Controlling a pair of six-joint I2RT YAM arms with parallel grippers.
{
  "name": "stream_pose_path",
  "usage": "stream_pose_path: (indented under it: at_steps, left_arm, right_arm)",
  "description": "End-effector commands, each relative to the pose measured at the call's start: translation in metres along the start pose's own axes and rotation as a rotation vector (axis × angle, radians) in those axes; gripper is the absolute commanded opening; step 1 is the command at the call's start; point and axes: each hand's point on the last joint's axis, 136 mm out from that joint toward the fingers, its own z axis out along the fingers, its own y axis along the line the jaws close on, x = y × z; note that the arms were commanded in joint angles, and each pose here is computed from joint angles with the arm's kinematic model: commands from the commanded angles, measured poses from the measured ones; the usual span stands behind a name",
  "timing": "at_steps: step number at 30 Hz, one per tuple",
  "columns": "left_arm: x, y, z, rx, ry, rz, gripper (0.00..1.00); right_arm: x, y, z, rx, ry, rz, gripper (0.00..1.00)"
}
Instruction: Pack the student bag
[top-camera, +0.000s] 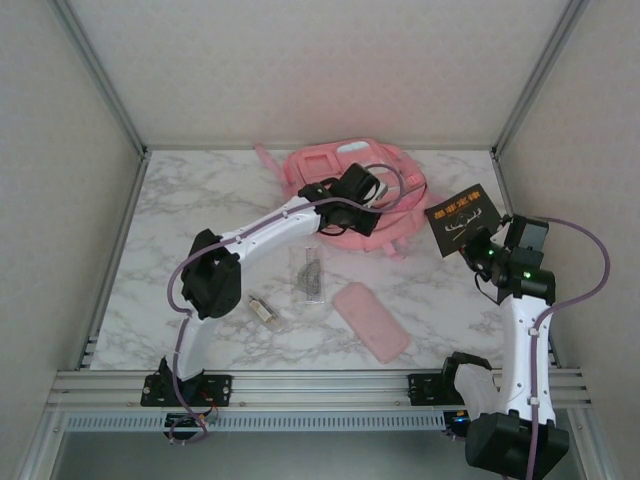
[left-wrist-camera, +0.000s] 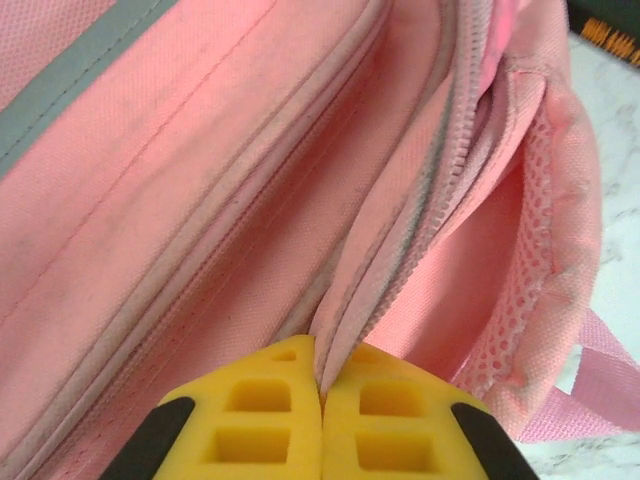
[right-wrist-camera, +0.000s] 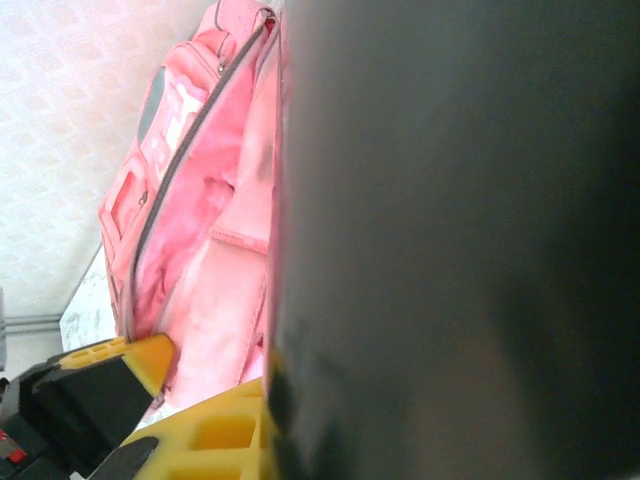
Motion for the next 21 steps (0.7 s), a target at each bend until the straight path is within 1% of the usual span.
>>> stream_pose_path:
  at_steps: [1,5,7,8,9,10,12,14,15,19,21]
  left_arm:
    - [-0.013,-0.002,0.000,0.030,-0.024,-0.008,0.04]
    - [0.011,0.003,0.027,0.029,0.055,-0.010,0.07]
    - [0.017,0.003,0.034,0.034,0.075,-0.015,0.08]
    - [0.020,0.002,0.037,0.042,0.086,-0.016,0.12]
    - [0.022,0.001,0.039,0.051,0.090,-0.016,0.19]
    - [0.023,0.000,0.041,0.056,0.096,-0.017,0.28]
    - [0.027,0.000,0.046,0.060,0.108,-0.018,0.38]
    - [0.030,0.002,0.050,0.055,0.118,-0.020,0.42]
    - [0.032,0.003,0.053,0.051,0.124,-0.021,0.41]
    - [0.039,0.005,0.060,0.047,0.144,-0.027,0.30]
    - [0.041,0.005,0.061,0.052,0.149,-0.028,0.14]
  right_arm:
    - [-0.004,0.017,-0.004,-0.086,-0.016,-0.011,0.00]
    - [0.003,0.013,0.004,-0.107,0.011,0.020,0.00]
    - [0.006,0.011,0.007,-0.110,0.024,0.031,0.00]
    - [0.008,0.011,0.008,-0.112,0.028,0.033,0.00]
    - [0.009,0.010,0.009,-0.110,0.031,0.037,0.00]
    - [0.009,0.009,0.009,-0.110,0.032,0.037,0.00]
    - [0.010,0.008,0.010,-0.109,0.033,0.037,0.00]
    - [0.012,0.007,0.011,-0.107,0.039,0.043,0.00]
    - [0.012,0.007,0.011,-0.109,0.041,0.044,0.00]
    - [0.012,0.007,0.011,-0.109,0.038,0.044,0.00]
    - [0.011,0.008,0.010,-0.111,0.035,0.042,0.00]
